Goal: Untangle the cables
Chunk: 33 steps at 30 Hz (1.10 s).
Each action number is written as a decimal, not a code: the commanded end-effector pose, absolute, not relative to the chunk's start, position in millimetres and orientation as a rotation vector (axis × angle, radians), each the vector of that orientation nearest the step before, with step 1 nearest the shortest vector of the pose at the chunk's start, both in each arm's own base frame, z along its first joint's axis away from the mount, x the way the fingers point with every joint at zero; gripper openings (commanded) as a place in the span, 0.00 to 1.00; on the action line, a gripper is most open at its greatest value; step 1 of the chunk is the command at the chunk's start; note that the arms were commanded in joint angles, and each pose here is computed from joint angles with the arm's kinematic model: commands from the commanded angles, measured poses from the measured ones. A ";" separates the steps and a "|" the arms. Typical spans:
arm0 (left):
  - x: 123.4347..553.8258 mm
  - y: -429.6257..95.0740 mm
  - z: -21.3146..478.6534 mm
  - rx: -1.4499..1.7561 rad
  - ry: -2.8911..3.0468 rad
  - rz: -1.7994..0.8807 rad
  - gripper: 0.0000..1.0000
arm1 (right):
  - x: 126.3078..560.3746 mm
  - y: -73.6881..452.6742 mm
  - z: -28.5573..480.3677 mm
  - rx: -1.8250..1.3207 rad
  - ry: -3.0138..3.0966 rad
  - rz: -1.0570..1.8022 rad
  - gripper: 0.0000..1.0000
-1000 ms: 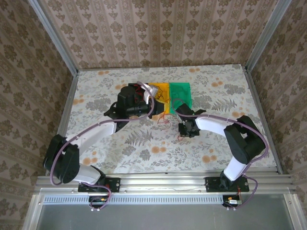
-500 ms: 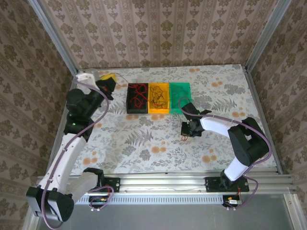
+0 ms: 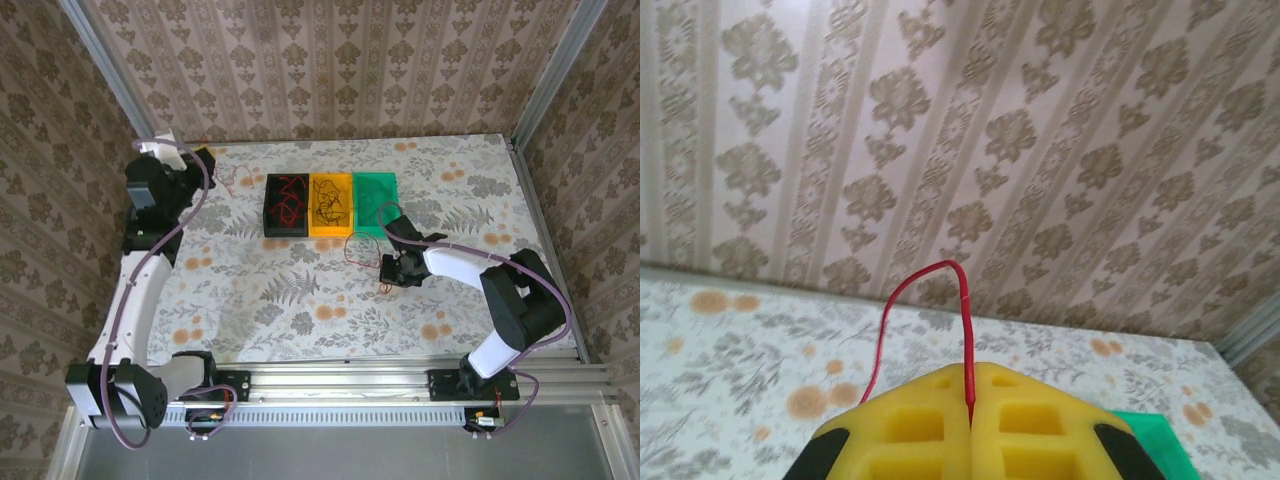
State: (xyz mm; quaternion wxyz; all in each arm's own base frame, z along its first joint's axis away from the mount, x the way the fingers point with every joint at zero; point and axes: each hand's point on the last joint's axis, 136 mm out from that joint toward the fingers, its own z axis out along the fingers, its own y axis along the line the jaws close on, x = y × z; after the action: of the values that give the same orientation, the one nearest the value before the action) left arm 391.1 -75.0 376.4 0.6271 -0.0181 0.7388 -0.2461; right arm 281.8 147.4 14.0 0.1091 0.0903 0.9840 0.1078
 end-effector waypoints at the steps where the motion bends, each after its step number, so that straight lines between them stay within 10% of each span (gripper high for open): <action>1: 397.9 -95.9 377.0 0.040 1.729 -0.646 0.00 | 260.3 122.2 -3.5 0.322 2.963 0.188 0.00; 15: 434.1 -188.0 310.9 0.140 1.836 -0.800 0.00 | 270.4 134.3 8.3 0.302 2.912 0.292 0.03; 33: 451.2 -177.0 228.1 -0.005 1.915 -0.731 0.00 | 273.1 140.7 7.4 0.286 2.925 0.322 0.04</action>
State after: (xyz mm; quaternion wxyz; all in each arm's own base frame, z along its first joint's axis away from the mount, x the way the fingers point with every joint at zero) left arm 444.5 -177.2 232.6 0.5100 0.0147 0.8039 -0.3056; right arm 282.1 147.3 15.6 0.1154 0.0920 0.9814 0.1224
